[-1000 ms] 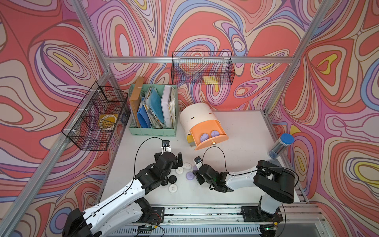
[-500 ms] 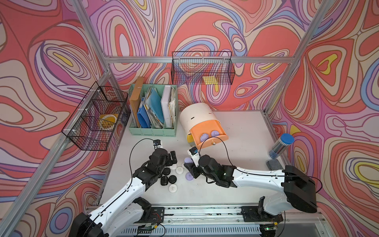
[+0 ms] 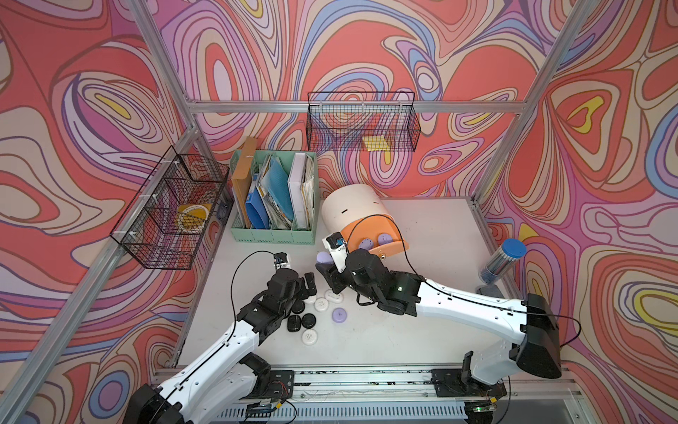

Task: Put the bluetooth earphones in the drawer according to color
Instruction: Place the bluetooth earphone in the drawer.

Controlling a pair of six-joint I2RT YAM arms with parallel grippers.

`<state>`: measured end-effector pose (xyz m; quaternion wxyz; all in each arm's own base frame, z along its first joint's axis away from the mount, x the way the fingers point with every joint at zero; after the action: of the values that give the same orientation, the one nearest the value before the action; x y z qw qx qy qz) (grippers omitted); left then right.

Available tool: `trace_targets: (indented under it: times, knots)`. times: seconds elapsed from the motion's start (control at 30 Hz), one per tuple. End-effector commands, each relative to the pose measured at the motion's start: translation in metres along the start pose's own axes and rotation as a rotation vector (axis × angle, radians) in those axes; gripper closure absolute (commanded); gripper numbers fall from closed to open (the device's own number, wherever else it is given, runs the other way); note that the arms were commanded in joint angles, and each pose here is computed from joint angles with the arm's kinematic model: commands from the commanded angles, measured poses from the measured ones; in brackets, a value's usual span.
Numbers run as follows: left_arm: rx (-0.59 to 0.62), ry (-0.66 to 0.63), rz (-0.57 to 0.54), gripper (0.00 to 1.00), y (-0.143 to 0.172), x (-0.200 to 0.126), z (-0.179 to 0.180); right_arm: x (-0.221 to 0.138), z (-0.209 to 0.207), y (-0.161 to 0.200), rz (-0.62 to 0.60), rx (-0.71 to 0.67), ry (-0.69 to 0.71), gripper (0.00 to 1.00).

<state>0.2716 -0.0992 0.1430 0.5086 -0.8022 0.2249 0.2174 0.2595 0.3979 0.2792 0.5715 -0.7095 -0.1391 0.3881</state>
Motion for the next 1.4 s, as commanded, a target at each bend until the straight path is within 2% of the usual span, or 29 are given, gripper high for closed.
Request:
trace_targets:
  times: [0.0, 0.33, 0.47, 0.57, 0.63, 0.73, 0.87, 1.03, 1.37]
  knots:
    - [-0.016, 0.013, -0.007, 0.01, -0.002, -0.001, -0.001, 0.007, -0.034, 0.01, 0.084, -0.036, 0.134, 0.87]
    - [-0.017, 0.022, -0.006, 0.01, -0.002, -0.002, -0.003, 0.001, -0.12, 0.007, 0.108, 0.075, 0.299, 0.86]
    - [-0.015, 0.025, -0.004, 0.01, -0.002, -0.001, -0.003, 0.002, -0.14, 0.008, 0.116, 0.099, 0.324, 0.85]
    - [-0.016, 0.024, -0.004, 0.01, -0.002, -0.001, -0.003, 0.005, -0.15, 0.008, 0.128, 0.108, 0.338, 0.78]
    - [-0.016, 0.024, -0.003, 0.01, -0.002, -0.001, -0.003, 0.006, -0.154, 0.009, 0.134, 0.113, 0.344, 0.65]
    - [-0.015, 0.023, -0.002, 0.01, -0.001, -0.001, -0.003, 0.007, -0.155, 0.009, 0.14, 0.117, 0.34, 0.47]
    - [-0.015, 0.021, 0.0, 0.01, -0.001, 0.0, -0.003, 0.005, -0.152, 0.006, 0.139, 0.12, 0.323, 0.37]
    - [-0.014, 0.019, 0.005, 0.01, 0.0, 0.002, -0.003, -0.002, -0.143, 0.0, 0.121, 0.126, 0.26, 0.33]
    - [-0.021, 0.004, 0.028, 0.01, 0.004, 0.009, 0.0, -0.024, -0.088, 0.001, 0.071, 0.102, 0.015, 0.3]
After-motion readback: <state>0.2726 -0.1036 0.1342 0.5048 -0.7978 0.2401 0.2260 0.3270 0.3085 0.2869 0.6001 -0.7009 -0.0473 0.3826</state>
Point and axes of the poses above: each gripper's point midway between its finger pads, its own x axis out along the fingers, its own z axis along the line the jaws close on, y = z × x, the point moved 1 cm from there along -x, back along the fingers, and after that the axes turned 7 degrees about -x, right-handed, at the moved point
